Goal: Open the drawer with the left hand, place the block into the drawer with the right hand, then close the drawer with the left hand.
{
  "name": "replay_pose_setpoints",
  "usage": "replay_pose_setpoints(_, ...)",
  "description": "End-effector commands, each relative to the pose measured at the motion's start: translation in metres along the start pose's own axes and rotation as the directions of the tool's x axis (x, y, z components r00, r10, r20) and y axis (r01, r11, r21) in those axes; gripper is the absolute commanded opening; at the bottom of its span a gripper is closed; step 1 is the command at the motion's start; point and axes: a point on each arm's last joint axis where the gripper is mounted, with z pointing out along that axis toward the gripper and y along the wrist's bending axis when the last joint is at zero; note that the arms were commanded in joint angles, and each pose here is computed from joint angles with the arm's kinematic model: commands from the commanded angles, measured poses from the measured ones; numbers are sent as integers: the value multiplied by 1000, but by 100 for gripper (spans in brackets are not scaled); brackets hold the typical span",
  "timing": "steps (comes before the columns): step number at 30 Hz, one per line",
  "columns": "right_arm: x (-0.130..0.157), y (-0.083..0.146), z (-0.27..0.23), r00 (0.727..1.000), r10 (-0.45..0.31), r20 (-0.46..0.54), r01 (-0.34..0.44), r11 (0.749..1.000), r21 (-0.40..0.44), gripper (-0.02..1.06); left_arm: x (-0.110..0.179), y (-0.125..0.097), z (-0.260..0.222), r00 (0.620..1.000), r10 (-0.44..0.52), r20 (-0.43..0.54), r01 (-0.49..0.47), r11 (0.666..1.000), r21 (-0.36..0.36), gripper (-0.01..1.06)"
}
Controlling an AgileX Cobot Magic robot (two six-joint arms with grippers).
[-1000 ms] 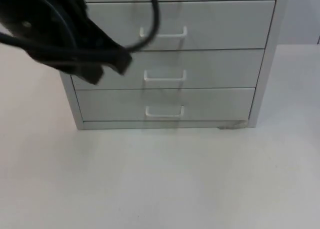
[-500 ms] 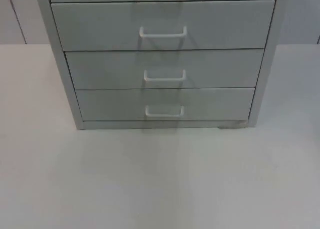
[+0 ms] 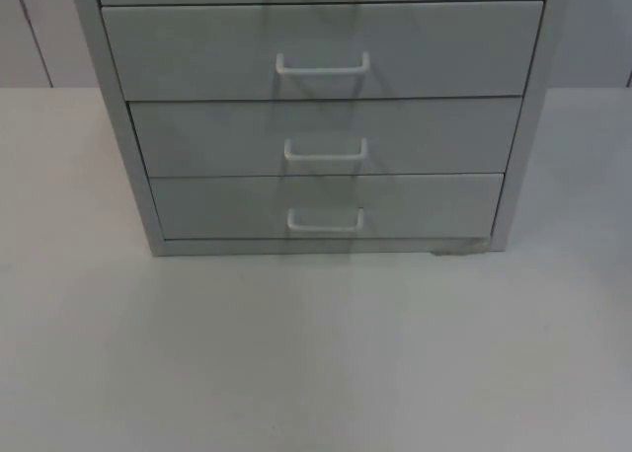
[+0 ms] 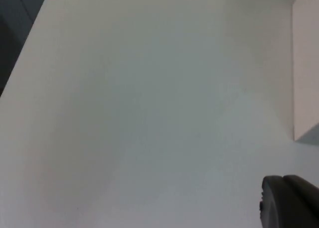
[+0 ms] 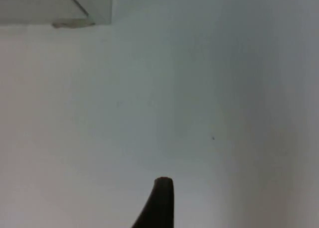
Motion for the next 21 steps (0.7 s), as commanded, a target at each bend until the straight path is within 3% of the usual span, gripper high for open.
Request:
replay_pose_setpoints(1, -1, 4, -11, 998, -38, 51, 39, 999, -28, 78, 4, -3, -11, 1000, 3, 20, -3, 1000, 20, 0)
replay_pose_setpoints(2, 1, 8, -23, 992, -61, 106, 66, 997, -43, 78, 7, -7, -25, 997, 29, 73, -31, 999, 34, 0)
replay_pose_setpoints(4, 2, 9, -28, 990, -68, 127, 74, 996, -43, 78, 8, -9, -33, 993, 44, 105, -49, 998, 44, 0)
replay_pose_setpoints(6, 7, 13, -48, 974, -90, 209, 99, 995, -33, 78, 14, -13, -47, 985, 73, 156, -84, 994, 69, 0)
replay_pose_setpoints(9, 21, 19, -81, 929, -118, 350, 129, 992, -11, 78, 35, -15, -79, 957, 109, 269, -142, 984, 105, 0)
replay_pose_setpoints(10, 21, 19, -81, 929, -118, 350, 129, 992, -11, 78, 35, -15, -79, 957, 109, 269, -142, 984, 105, 0)
replay_pose_setpoints(11, 30, 22, -100, 892, -130, 433, 141, 990, 5, 78, 40, -14, -87, 948, 106, 301, -143, 984, 106, 0)
replay_pose_setpoints(14, 49, 27, -128, 819, -135, 557, 147, 989, 23, 78, 55, -11, -114, 904, 98, 416, -154, 983, 101, 0)
replay_pose_setpoints(15, 49, 27, -128, 819, -135, 557, 147, 989, 23, 78, 55, -11, -114, 904, 98, 416, -154, 983, 101, 0)
replay_pose_setpoints(19, 80, 31, -157, 728, -163, 666, 166, 984, 59, 78, 72, -4, -138, 845, 123, 521, -174, 984, 49, 0)
replay_pose_setpoints(20, 80, 31, -157, 728, -163, 666, 166, 984, 59, 78, 72, -4, -138, 845, 123, 521, -174, 984, 49, 0)
replay_pose_setpoints(21, 90, 31, -162, 698, -180, 693, 170, 982, 84, 78, 79, -1, -142, 839, 140, 525, -177, 984, 20, 0)
